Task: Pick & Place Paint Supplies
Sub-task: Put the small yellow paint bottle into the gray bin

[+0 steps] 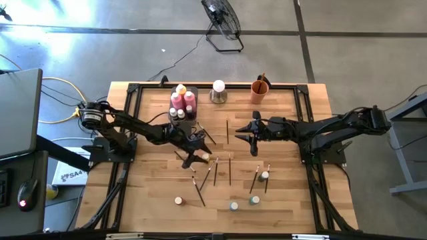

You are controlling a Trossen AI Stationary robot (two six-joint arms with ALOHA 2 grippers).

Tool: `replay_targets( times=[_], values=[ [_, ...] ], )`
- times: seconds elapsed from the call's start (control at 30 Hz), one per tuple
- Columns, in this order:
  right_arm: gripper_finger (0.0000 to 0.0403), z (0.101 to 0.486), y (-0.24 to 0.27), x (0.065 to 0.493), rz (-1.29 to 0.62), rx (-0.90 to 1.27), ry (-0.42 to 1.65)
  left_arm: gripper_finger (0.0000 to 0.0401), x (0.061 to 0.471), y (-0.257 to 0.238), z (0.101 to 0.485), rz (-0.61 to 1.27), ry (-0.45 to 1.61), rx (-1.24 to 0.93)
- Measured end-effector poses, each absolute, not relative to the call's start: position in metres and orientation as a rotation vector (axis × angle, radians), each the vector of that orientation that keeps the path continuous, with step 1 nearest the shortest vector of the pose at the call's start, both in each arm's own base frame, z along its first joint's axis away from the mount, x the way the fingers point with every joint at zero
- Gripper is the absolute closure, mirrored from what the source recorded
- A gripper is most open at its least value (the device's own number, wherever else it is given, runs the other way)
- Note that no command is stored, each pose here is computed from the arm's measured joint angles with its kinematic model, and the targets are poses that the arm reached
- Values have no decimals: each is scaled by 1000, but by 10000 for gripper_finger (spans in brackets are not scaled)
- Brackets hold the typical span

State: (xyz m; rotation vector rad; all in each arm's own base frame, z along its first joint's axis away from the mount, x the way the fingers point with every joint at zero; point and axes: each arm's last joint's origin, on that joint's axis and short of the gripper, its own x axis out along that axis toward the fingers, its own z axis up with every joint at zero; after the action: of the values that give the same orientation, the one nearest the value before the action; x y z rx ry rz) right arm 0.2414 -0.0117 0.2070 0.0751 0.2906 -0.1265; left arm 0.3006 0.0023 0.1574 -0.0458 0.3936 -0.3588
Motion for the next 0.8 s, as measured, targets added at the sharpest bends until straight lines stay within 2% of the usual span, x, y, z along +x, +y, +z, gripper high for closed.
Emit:
replay_targets(
  times=[0.8],
  values=[
    [312, 207, -12, 241, -126, 75, 291, 189, 300, 2, 157, -359, 401, -47]
  ],
)
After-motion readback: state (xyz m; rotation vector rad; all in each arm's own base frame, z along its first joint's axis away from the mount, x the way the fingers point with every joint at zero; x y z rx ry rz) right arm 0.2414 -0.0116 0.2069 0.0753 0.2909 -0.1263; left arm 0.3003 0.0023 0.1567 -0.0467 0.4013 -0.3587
